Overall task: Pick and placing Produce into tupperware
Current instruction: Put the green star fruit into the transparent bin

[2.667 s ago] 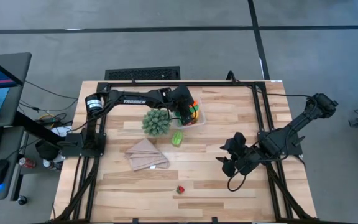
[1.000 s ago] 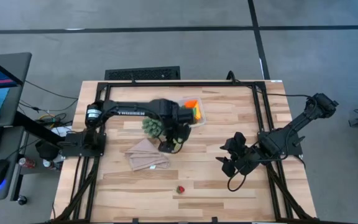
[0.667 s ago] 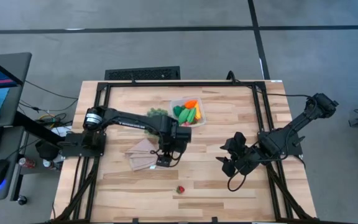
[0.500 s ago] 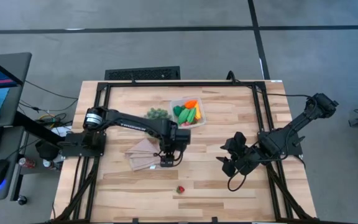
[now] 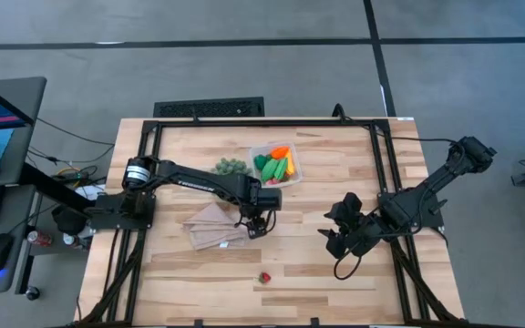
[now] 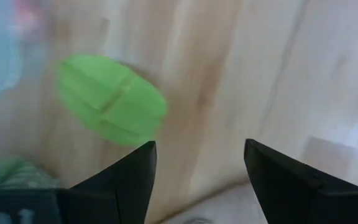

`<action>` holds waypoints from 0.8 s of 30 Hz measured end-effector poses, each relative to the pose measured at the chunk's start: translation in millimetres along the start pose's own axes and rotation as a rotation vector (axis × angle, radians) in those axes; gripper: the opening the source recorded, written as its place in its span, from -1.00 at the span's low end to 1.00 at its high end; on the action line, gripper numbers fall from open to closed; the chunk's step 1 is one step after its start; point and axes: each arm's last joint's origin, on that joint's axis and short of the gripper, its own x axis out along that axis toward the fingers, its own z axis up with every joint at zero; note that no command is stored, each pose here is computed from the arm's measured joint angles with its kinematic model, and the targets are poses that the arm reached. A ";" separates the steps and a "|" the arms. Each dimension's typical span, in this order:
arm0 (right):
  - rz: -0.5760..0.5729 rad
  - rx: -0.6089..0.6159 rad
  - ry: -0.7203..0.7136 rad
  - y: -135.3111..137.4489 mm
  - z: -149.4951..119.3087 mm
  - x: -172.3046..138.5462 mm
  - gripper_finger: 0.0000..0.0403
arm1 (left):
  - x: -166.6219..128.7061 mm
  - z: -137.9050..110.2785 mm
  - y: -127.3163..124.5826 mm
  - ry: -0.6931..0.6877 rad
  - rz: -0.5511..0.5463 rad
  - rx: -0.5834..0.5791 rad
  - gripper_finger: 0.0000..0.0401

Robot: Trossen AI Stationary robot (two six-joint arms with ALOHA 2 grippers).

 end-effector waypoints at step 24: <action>0.006 0.002 0.006 0.4 -0.4 -0.2 0.21 | 12.8 16.8 26.8 -0.087 0.092 -0.149 0.16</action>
